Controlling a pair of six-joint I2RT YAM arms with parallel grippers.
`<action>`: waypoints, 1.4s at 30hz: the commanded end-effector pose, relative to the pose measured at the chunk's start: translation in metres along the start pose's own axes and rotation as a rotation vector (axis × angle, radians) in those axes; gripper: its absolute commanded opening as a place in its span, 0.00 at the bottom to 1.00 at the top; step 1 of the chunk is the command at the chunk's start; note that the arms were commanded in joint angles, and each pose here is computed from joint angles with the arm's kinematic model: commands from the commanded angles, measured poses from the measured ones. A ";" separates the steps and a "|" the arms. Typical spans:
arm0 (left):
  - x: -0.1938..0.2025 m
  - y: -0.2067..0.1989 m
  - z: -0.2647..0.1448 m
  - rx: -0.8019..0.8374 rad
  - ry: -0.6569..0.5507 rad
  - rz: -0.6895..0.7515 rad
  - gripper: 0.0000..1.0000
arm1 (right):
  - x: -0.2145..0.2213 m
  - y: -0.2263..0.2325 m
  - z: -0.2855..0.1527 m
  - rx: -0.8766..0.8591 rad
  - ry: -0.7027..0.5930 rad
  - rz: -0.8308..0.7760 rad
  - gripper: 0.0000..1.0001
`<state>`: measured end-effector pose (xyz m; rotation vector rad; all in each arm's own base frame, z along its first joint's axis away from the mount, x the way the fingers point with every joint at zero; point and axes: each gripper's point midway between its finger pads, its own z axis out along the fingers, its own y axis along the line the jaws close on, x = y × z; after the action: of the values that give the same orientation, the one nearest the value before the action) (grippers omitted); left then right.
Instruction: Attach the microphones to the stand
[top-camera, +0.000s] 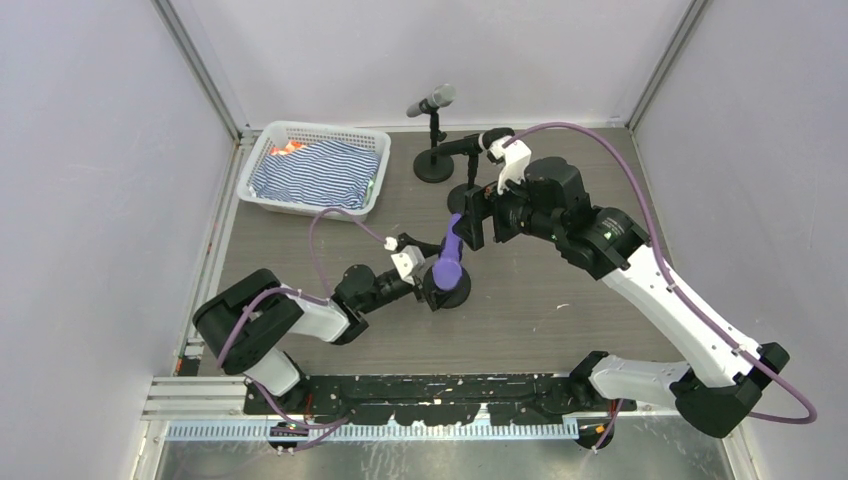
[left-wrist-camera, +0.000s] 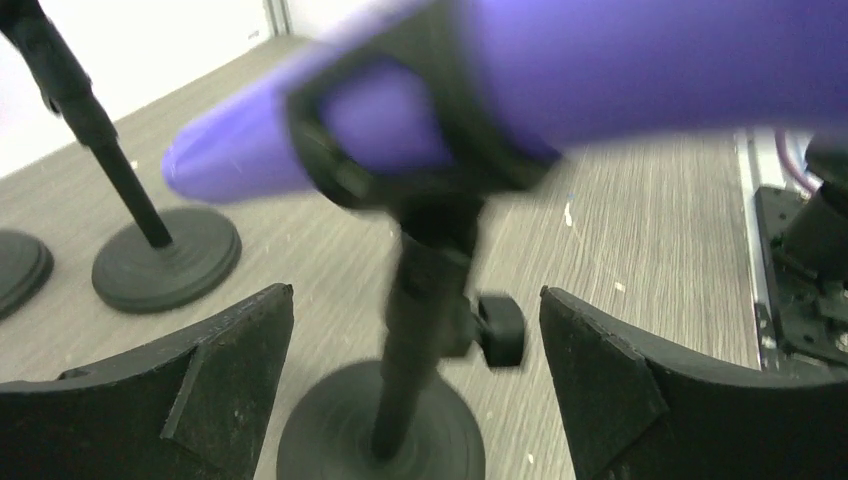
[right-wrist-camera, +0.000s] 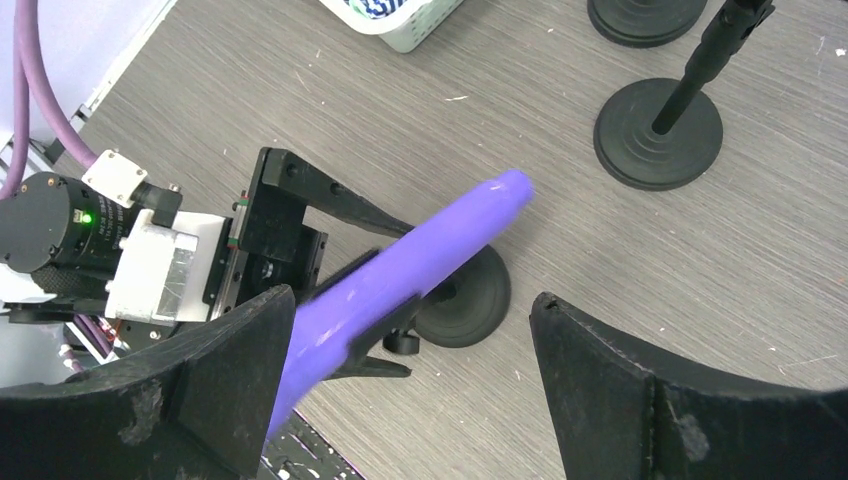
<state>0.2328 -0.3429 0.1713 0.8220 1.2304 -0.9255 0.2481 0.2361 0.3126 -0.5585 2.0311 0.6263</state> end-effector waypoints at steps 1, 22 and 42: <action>0.026 0.006 -0.016 -0.046 0.089 0.035 0.94 | 0.001 0.001 0.000 -0.008 -0.009 -0.014 0.92; 0.045 0.035 0.018 -0.137 0.067 0.092 0.68 | -0.031 0.000 -0.039 0.010 -0.230 0.017 0.89; 0.061 0.109 0.032 -0.317 0.081 0.141 0.00 | -0.039 -0.013 -0.071 0.074 -0.352 -0.002 0.86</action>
<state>0.2983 -0.3584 0.1018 0.7897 1.3734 -0.6929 0.2274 0.1911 0.3607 -0.3936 1.7795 0.6102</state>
